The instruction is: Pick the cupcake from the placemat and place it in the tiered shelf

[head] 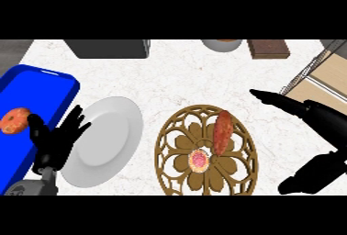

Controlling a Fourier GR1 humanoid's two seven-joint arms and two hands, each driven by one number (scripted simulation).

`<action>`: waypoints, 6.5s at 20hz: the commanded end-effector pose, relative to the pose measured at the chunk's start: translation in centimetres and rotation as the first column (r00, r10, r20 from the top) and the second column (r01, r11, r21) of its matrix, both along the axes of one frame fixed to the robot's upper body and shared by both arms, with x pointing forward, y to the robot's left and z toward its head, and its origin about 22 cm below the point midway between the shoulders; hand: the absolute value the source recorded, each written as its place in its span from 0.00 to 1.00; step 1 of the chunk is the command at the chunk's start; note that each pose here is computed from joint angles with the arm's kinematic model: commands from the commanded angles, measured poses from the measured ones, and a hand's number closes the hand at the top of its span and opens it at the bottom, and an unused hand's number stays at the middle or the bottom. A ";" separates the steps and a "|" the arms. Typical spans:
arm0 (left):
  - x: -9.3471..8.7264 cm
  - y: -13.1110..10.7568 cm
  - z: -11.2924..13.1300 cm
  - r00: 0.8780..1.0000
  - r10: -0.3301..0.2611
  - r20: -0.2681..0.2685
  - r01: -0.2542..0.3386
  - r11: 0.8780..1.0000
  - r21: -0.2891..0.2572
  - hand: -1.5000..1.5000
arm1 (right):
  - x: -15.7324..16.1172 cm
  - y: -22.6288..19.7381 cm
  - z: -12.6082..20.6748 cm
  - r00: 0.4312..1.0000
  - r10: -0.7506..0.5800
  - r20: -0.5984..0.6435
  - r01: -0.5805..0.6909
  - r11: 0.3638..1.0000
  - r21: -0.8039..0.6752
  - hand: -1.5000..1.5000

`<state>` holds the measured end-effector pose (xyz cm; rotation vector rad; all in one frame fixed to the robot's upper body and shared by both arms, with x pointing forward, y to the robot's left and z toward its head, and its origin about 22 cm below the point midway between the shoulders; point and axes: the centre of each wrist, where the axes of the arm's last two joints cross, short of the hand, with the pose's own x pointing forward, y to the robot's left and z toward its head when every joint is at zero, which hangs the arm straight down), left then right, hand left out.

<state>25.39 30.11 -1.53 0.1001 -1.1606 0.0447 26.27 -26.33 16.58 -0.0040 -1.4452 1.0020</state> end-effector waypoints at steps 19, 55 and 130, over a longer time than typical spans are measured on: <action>-0.8 -1.7 -1.9 0.999 -0.002 -0.049 0.002 1.000 -0.007 0.50 | -0.9 13.2 -0.7 0.991 -0.127 -0.052 0.093 0.900 -0.426 0.00; -0.1 -1.5 -1.9 0.999 -0.002 -0.044 0.002 1.000 -0.007 0.50 | -1.2 14.9 -9.2 0.971 -0.226 0.073 0.232 0.837 -0.495 0.00; -0.7 -1.5 -1.6 0.999 -0.003 -0.049 0.004 1.000 0.012 0.50 | 2.7 -10.4 22.5 0.117 -0.860 0.496 0.993 0.101 -0.060 1.00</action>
